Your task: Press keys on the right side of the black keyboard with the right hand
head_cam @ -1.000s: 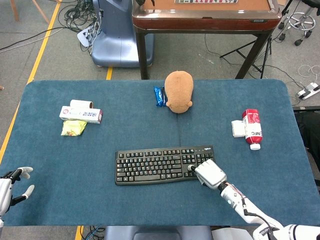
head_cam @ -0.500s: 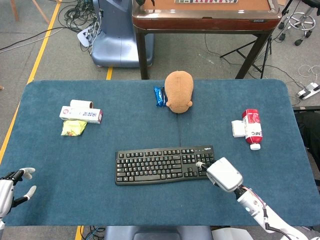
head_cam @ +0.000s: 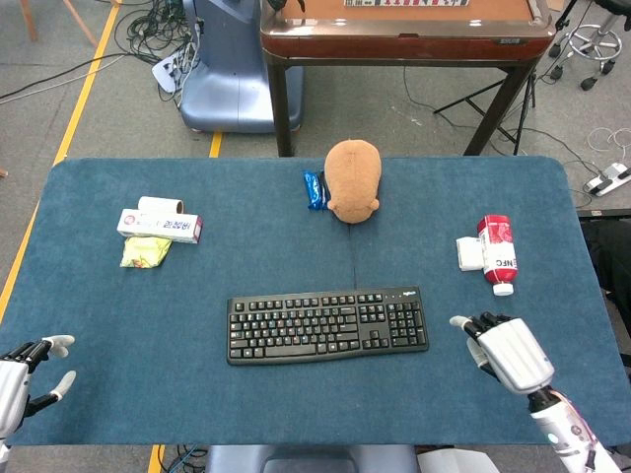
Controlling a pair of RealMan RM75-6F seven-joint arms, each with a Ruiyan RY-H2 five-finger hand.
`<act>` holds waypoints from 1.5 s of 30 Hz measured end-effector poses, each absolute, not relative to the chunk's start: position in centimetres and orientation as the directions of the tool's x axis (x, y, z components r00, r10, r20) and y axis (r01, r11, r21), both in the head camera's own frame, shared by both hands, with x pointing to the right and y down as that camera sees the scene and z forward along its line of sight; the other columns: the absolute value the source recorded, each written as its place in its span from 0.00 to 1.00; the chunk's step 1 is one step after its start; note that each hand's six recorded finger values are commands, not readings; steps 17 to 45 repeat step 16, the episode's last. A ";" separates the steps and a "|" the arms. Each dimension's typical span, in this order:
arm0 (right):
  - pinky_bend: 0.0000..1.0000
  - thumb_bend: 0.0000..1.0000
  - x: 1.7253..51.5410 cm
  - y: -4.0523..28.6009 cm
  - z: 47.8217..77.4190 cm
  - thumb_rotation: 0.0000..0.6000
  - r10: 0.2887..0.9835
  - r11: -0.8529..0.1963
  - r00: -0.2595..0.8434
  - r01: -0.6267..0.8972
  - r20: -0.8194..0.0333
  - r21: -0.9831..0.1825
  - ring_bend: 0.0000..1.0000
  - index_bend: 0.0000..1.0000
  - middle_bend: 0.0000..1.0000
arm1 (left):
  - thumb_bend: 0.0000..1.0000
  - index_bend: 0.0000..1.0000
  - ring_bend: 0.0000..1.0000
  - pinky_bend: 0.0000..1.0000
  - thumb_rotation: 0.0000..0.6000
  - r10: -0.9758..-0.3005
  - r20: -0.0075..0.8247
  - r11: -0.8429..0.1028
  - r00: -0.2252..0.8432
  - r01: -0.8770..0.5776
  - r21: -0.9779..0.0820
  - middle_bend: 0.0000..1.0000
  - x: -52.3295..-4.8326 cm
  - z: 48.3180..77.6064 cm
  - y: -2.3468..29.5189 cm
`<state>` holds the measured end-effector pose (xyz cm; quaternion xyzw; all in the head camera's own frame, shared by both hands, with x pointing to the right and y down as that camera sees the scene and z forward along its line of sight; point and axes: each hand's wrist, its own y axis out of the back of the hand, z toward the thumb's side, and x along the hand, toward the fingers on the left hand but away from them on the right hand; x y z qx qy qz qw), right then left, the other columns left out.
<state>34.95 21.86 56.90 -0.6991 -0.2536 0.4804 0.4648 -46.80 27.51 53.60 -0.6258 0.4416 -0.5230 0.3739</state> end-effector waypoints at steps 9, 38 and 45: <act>0.68 0.61 38.8 22.2 54.6 1.00 0.872 -0.364 0.339 -0.029 -0.352 -0.931 0.47 0.37 0.53 | 0.22 0.38 0.49 0.66 1.00 -0.941 0.329 -0.337 0.075 -0.165 -0.927 0.51 -46.6 53.8 27.3; 0.68 0.61 39.9 22.0 55.1 1.00 0.872 -0.394 0.302 -0.033 -0.385 -0.919 0.47 0.38 0.53 | 0.22 0.38 0.49 0.66 1.00 -0.940 0.333 -0.342 0.075 -0.172 -0.924 0.51 -46.6 53.9 27.0; 0.68 0.61 39.9 22.0 55.1 1.00 0.872 -0.394 0.302 -0.033 -0.385 -0.919 0.47 0.38 0.53 | 0.22 0.38 0.49 0.66 1.00 -0.940 0.333 -0.342 0.075 -0.172 -0.924 0.51 -46.6 53.9 27.0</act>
